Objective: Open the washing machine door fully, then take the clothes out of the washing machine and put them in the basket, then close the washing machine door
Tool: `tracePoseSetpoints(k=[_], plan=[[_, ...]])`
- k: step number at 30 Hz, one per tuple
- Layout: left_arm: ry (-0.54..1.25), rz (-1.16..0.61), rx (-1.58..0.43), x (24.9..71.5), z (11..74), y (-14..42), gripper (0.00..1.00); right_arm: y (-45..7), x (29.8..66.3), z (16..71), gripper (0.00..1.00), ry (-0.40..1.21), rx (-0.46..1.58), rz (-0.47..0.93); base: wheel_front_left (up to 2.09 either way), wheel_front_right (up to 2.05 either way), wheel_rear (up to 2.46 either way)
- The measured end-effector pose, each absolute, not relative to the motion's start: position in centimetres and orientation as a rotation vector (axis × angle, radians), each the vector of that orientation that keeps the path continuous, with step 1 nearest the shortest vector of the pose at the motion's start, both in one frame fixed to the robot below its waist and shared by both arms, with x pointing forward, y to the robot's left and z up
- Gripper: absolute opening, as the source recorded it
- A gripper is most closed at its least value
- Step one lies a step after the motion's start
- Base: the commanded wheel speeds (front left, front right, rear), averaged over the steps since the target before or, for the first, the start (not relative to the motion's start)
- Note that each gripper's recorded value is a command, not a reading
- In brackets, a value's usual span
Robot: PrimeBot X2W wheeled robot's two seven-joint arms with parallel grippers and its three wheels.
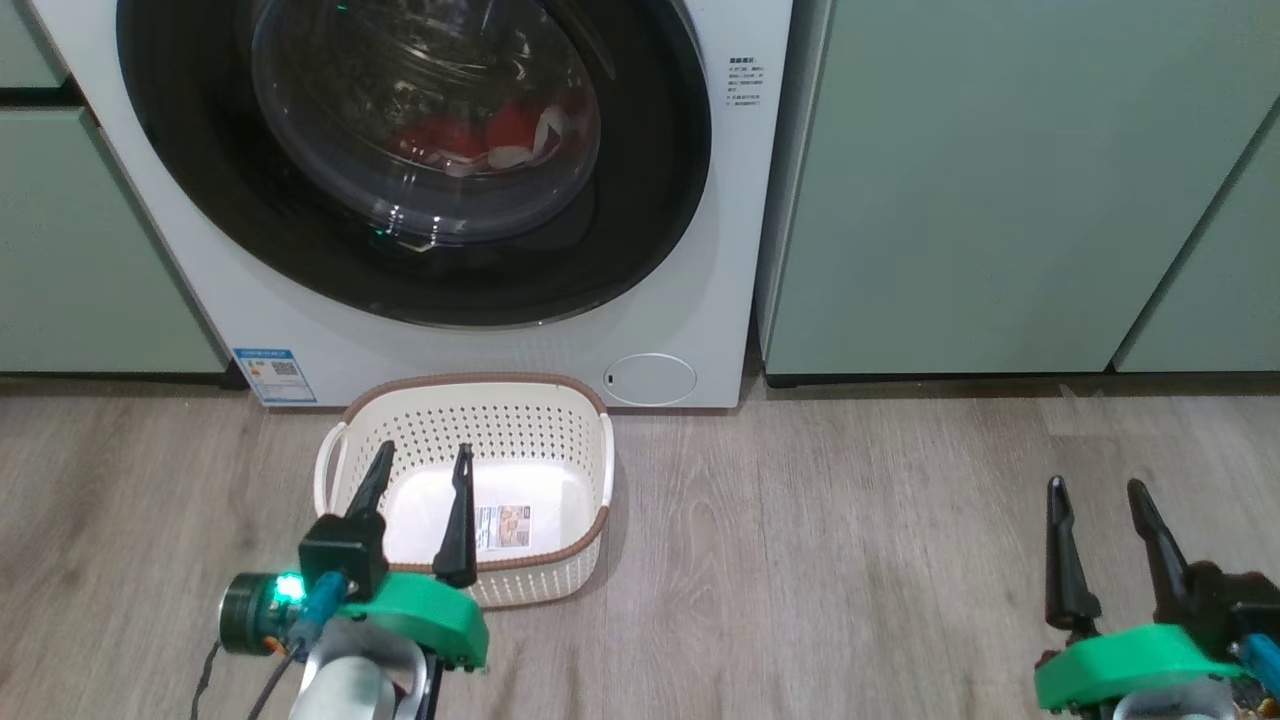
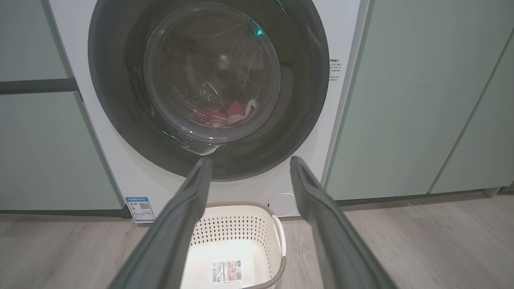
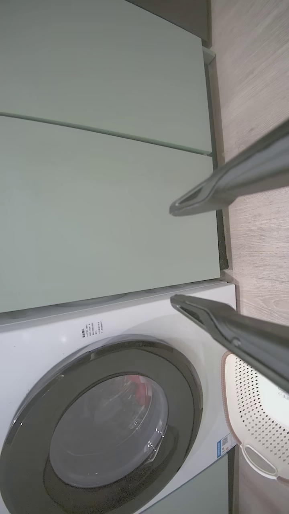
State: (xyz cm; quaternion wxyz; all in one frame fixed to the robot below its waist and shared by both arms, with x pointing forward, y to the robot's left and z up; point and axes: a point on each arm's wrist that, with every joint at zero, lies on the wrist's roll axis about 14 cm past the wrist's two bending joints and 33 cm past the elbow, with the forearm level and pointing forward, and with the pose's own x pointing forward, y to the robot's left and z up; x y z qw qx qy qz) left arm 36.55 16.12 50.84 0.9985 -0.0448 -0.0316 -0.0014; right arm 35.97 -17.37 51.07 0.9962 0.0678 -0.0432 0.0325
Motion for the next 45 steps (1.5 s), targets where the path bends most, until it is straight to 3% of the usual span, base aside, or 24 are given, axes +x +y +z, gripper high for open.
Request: tracePoseSetpoints(k=[30, 34, 35, 40, 45], plan=[[-0.026, 0.043, -0.089, 36.6, 49.6, 17.4, 1.00, -16.9, 36.0, 50.7, 1.00, -0.079, 0.152, 0.078, 0.00, 0.00, 0.00], [-0.010, 0.051, -0.089, 36.5, 49.0, 17.6, 1.00, -16.5, 36.2, 50.5, 0.28, -0.072, 0.175, 0.086, 0.00, 0.00, 0.00], [-0.005, 0.054, -0.089, 36.5, 48.9, 17.7, 1.00, -16.5, 36.3, 50.4, 0.00, -0.069, 0.194, 0.082, 0.00, 0.00, 0.00], [0.011, 0.065, -0.098, 36.7, 48.4, 18.1, 1.00, -17.7, 37.2, 49.5, 0.00, -0.050, 0.336, 0.025, 0.00, 0.00, 0.00], [0.029, 0.071, -0.106, 37.2, 47.7, 18.4, 1.00, -19.3, 40.4, 50.5, 0.00, -0.086, 0.503, -0.020, 0.00, 0.00, 0.00]])
